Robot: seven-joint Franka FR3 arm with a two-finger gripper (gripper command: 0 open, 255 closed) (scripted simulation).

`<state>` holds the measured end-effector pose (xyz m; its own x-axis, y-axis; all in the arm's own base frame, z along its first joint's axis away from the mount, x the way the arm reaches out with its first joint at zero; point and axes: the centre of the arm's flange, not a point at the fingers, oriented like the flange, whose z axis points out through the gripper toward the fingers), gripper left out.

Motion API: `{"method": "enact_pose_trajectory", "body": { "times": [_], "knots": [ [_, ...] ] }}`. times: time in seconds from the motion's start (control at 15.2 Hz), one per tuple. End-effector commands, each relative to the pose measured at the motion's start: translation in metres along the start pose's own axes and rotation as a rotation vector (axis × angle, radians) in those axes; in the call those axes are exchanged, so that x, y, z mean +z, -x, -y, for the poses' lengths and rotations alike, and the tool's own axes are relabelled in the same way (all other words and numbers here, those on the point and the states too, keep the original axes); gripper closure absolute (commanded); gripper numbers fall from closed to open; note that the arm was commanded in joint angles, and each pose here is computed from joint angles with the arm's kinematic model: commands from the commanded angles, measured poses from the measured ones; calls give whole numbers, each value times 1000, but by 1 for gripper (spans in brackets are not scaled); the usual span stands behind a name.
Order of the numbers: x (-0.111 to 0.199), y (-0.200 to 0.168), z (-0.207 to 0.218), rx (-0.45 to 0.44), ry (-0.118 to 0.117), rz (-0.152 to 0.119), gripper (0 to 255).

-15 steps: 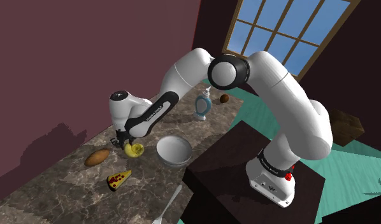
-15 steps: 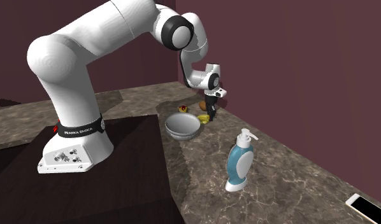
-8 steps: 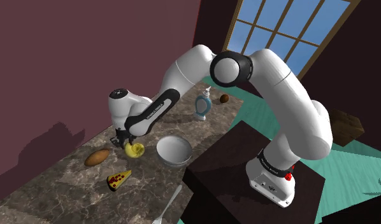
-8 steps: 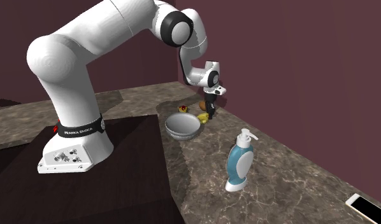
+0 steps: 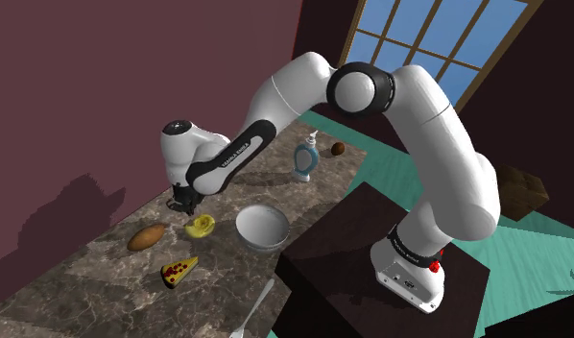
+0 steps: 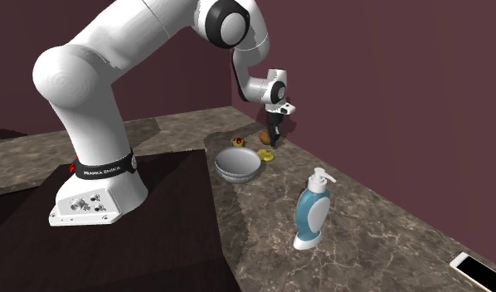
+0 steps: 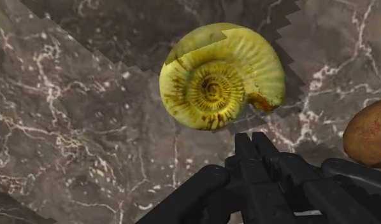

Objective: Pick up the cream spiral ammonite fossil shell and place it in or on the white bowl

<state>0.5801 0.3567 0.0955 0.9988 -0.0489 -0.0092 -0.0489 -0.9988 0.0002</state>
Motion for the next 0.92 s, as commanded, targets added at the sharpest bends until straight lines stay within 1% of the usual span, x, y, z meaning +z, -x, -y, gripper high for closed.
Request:
{"method": "enact_pose_trajectory", "body": {
  "times": [0.0, 0.07, 0.13, 0.2, 0.33, 0.46, 0.53, 0.86],
  "knots": [
    [-11, 0, 1, 0, 0, 0, 255],
    [-16, 0, 1, 0, 0, 0, 255],
    [-11, 0, 0, 0, 0, 0, 255],
    [-11, 0, 0, 0, 0, 0, 0],
    [0, -4, -28, 342, -18, 42, 0],
    [11, 1, -55, 683, -37, 84, 0],
    [12, 2, -58, 714, -39, 88, 0],
    [38, 4, -56, 714, -39, 88, 0]
  ]
}}
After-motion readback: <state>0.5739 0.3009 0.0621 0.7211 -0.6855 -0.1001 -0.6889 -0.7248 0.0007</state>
